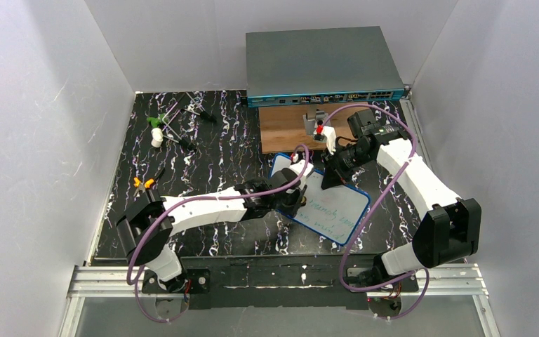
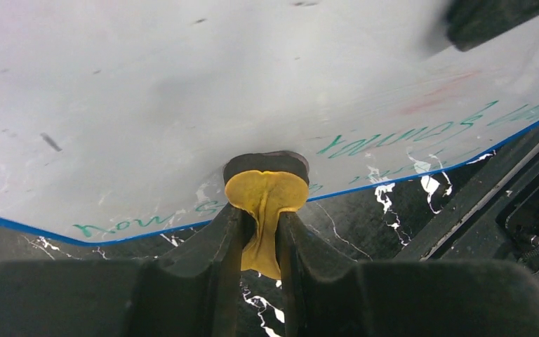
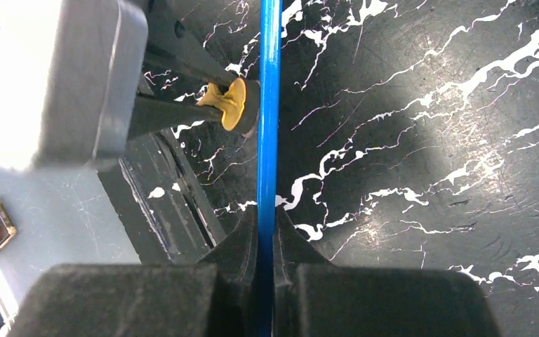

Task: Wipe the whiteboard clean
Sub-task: Erase the whiteboard at the center of the board.

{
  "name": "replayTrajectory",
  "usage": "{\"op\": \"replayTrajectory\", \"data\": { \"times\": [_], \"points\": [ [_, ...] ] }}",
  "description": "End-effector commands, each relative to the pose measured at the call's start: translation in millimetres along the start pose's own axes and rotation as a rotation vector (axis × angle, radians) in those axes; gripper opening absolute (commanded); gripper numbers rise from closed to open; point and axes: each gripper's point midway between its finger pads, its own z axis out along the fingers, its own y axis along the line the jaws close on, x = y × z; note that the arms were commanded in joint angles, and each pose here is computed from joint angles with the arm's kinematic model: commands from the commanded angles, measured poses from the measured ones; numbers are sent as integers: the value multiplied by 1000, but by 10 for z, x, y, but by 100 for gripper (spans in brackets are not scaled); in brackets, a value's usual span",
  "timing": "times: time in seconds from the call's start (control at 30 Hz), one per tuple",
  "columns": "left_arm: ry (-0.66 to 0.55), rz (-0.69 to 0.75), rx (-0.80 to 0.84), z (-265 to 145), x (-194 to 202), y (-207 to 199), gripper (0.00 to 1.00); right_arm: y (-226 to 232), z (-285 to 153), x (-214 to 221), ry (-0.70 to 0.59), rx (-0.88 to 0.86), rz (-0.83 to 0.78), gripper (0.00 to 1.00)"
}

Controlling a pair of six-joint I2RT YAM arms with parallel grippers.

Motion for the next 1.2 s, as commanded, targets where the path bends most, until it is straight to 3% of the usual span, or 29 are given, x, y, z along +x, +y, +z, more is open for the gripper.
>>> {"op": "replayTrajectory", "data": {
  "times": [0.0,0.2,0.4,0.63,0.9,1.17],
  "points": [
    [-95,-72,-81,-87,-188,270,0,284,-10,60,6,-104,-9,1],
    [-79,2,15,-82,-112,-234,0,279,-3,61,10,-107,-4,1],
    [-101,54,70,-40,-287,-590,0,280,-6,61,11,-107,-4,1],
    [-133,67,-19,-37,-521,-330,0,288,-15,62,7,-103,-9,1],
    [-80,-29,-126,-88,-166,240,0,288,-23,58,0,-101,-9,1],
    [-34,-35,-47,-112,101,71,0,283,-17,61,5,-104,-5,1]
  ]
}}
